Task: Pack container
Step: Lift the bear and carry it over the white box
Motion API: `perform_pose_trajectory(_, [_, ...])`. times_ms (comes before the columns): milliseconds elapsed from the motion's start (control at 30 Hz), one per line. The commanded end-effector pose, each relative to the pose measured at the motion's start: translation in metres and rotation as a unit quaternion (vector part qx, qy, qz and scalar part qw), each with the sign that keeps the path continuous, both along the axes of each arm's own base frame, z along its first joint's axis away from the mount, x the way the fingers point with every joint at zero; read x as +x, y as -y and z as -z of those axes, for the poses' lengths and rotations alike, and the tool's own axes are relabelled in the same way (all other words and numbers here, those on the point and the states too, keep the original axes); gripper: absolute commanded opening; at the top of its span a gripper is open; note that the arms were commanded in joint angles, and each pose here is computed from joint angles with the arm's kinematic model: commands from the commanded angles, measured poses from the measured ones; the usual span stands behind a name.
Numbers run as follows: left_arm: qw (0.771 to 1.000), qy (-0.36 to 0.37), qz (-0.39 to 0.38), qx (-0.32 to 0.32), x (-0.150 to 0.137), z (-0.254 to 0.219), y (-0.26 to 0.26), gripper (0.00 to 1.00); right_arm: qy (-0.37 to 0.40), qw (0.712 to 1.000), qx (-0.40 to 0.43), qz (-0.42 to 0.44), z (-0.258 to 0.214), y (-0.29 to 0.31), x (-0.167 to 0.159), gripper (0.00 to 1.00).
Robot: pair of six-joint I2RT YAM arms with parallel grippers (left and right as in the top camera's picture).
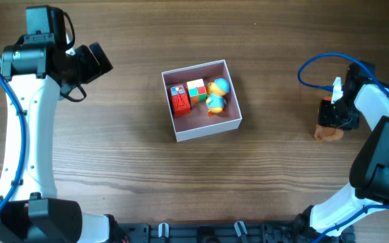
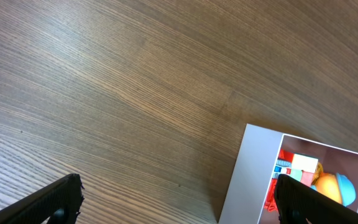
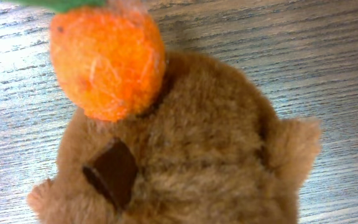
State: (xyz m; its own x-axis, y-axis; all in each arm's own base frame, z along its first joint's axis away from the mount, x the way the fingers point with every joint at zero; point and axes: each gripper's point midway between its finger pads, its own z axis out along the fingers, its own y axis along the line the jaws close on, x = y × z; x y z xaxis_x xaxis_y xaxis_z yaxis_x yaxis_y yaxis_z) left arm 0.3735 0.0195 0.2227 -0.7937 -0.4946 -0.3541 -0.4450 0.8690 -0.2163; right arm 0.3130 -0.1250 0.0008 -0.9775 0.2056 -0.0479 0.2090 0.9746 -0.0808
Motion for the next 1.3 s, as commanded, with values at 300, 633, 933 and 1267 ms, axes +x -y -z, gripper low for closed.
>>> perform_pose_trajectory(300, [1.0,0.0,-0.002,-0.008,0.001,0.0,0.003,1.0,0.065,0.998,0.014,0.022,-0.085,-0.038,0.028,0.04])
perform_pose_trajectory(633, [1.0,0.0,-0.002,-0.008,0.001,0.0,0.003,1.0,0.298,0.849,0.029,-0.435,-0.237,-0.239,0.049,0.04])
perform_pose_trajectory(933, [1.0,0.0,-0.002,-0.008,0.001,0.0,0.003,1.0,0.248,0.548,-0.031,-0.798,-0.193,-0.365,0.017,0.08])
perform_pose_trajectory(1267, [1.0,0.001,-0.002,-0.008,0.001,0.0,0.003,1.0,0.125,0.563,0.036,-0.816,-0.088,-0.379,0.012,0.16])
